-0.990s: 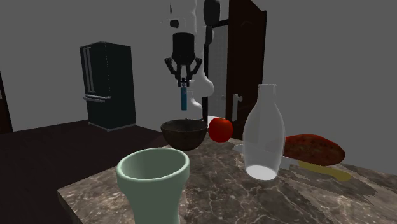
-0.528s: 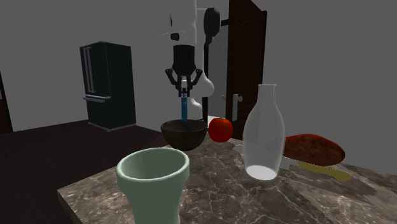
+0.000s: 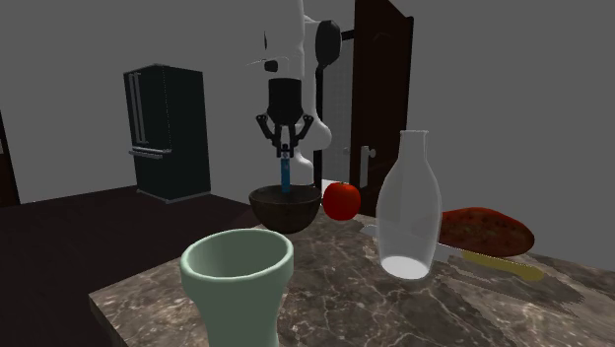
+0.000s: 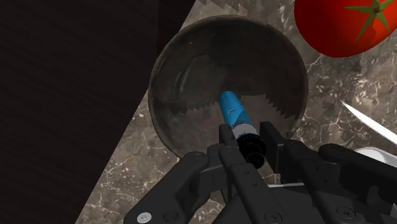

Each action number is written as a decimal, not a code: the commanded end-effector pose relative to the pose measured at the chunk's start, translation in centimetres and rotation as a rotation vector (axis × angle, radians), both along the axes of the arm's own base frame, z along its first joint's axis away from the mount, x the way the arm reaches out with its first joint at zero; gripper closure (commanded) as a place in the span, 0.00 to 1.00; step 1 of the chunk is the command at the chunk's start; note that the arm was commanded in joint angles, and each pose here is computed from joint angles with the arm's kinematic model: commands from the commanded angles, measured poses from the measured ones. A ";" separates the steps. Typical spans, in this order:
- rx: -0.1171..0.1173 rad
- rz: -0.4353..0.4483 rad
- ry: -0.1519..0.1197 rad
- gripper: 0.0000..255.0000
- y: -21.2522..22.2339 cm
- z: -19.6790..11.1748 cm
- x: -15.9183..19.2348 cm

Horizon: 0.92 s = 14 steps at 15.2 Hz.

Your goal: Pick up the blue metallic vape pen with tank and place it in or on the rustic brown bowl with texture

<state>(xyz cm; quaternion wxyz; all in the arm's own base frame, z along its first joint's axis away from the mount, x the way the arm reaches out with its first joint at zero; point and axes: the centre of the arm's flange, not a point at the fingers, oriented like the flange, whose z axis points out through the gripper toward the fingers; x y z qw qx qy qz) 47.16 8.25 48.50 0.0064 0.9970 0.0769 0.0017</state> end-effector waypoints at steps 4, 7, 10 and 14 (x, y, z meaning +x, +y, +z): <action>0.000 0.000 0.000 0.00 0.0 0.0 0.0; 0.000 0.000 0.000 0.00 0.0 0.0 0.0; 0.000 0.000 0.000 0.00 0.0 2.6 0.0; 0.000 0.000 0.000 0.00 0.1 5.0 0.0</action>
